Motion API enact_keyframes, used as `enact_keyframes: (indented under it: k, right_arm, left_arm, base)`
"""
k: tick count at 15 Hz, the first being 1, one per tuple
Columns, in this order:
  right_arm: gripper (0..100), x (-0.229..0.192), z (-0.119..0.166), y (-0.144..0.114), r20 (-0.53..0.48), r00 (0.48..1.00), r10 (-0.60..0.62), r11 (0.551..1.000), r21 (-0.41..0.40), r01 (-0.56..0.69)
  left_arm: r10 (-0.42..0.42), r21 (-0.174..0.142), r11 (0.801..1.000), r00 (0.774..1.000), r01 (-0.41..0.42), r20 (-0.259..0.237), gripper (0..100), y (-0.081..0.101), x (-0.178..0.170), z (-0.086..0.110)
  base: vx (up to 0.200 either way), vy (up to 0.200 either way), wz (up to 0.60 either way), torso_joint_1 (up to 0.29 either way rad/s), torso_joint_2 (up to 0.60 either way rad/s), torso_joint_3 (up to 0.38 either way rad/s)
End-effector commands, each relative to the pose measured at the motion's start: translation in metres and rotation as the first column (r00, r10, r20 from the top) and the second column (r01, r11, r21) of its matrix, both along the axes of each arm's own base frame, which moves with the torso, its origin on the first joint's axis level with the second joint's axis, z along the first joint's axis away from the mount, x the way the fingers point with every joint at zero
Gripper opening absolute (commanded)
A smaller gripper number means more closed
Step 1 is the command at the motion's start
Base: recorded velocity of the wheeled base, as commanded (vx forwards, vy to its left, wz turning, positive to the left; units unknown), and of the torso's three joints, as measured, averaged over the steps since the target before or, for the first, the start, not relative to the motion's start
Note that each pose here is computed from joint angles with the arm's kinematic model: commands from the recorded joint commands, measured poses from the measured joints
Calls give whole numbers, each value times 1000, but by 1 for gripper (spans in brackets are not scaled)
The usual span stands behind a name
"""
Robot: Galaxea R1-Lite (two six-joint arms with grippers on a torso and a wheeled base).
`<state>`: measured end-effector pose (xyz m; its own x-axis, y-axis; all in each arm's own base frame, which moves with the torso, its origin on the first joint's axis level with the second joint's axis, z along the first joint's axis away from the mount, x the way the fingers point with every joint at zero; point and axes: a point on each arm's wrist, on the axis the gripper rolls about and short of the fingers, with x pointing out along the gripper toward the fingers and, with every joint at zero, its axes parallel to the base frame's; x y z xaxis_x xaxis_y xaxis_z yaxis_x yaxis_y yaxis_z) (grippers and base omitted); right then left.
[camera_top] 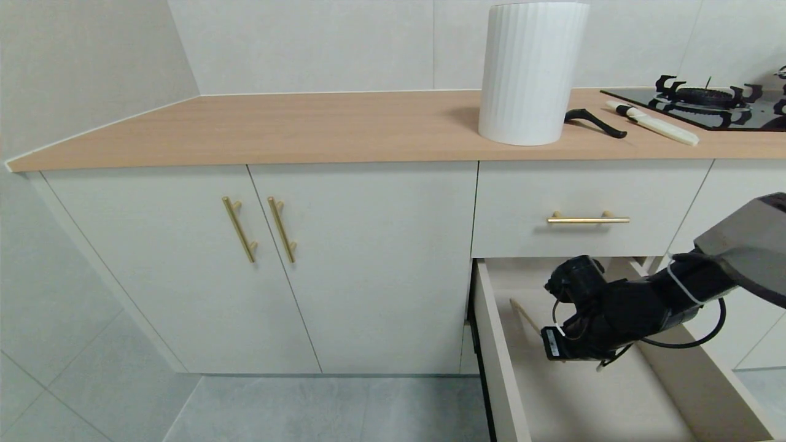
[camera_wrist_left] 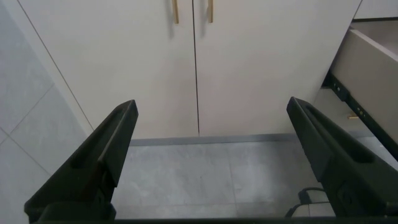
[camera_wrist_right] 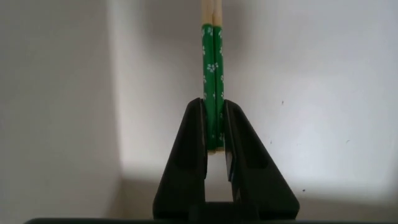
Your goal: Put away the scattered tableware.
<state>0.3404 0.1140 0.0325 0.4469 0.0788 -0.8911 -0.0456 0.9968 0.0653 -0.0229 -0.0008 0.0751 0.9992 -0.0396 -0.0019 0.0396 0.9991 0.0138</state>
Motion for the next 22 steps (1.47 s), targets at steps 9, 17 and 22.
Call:
enact_keyframes:
  k: [9, 17, 22]
  right_arm:
    - [0, 4, -46, 8, -55, 998, -11, 996, -86, 7]
    - [100, 5, -46, 8, -51, 999, -12, 996, -85, 8]
    - [100, 5, -45, 8, -49, 999, -12, 996, -85, 8]
  left_arm:
    - [1, 0, 1000, 1000, -1, -1, 100, 0, 0, 0]
    - [0, 0, 1000, 1000, 0, -3, 100, 0, 0, 0]
    - [0, 0, 1000, 1000, 0, -1, 100, 0, 0, 0]
  base:
    - [0, 0, 0, 0, 0, 0]
    - [0, 0, 0, 0, 0, 0]
    - [0, 0, 0, 0, 0, 0]
